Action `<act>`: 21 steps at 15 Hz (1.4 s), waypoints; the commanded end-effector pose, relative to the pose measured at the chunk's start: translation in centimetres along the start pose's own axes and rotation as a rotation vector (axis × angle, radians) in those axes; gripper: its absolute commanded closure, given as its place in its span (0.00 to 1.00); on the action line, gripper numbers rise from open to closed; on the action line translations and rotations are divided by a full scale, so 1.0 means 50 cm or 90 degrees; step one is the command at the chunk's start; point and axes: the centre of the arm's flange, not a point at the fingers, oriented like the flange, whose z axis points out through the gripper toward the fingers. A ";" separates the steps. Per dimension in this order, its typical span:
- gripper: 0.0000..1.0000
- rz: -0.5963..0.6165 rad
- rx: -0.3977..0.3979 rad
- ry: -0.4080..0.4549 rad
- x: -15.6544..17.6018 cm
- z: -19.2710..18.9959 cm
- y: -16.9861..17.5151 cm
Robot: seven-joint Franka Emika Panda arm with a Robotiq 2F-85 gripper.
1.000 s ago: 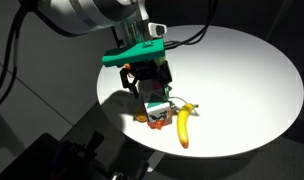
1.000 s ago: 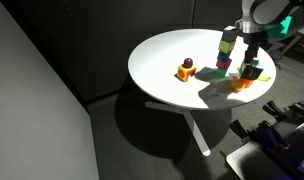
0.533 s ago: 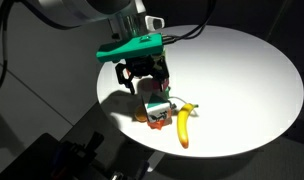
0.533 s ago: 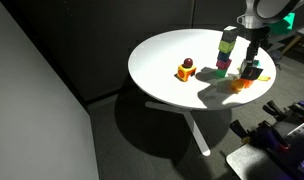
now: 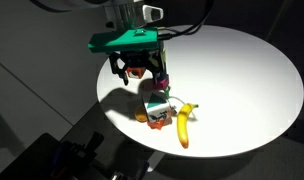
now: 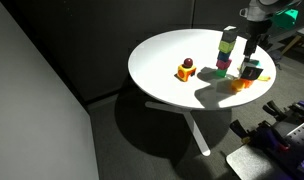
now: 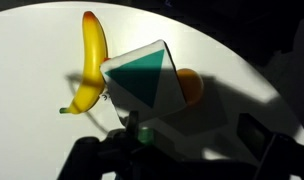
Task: Put the square plush toy on top of the orange block
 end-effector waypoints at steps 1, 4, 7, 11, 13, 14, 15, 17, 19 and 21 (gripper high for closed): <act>0.00 0.008 0.020 0.046 -0.021 -0.043 -0.007; 0.00 0.024 0.023 0.071 -0.026 -0.069 -0.011; 0.00 0.045 0.020 0.084 -0.030 -0.091 -0.018; 0.00 0.096 0.017 0.080 -0.030 -0.115 -0.026; 0.00 0.130 0.020 0.077 -0.030 -0.122 -0.030; 0.00 0.148 0.022 0.074 -0.030 -0.126 -0.033; 0.00 0.161 0.025 0.070 -0.030 -0.128 -0.036; 0.00 0.190 0.028 0.060 -0.032 -0.136 -0.044; 0.00 0.211 0.027 0.046 -0.036 -0.145 -0.056; 0.00 0.224 0.021 0.034 -0.041 -0.156 -0.072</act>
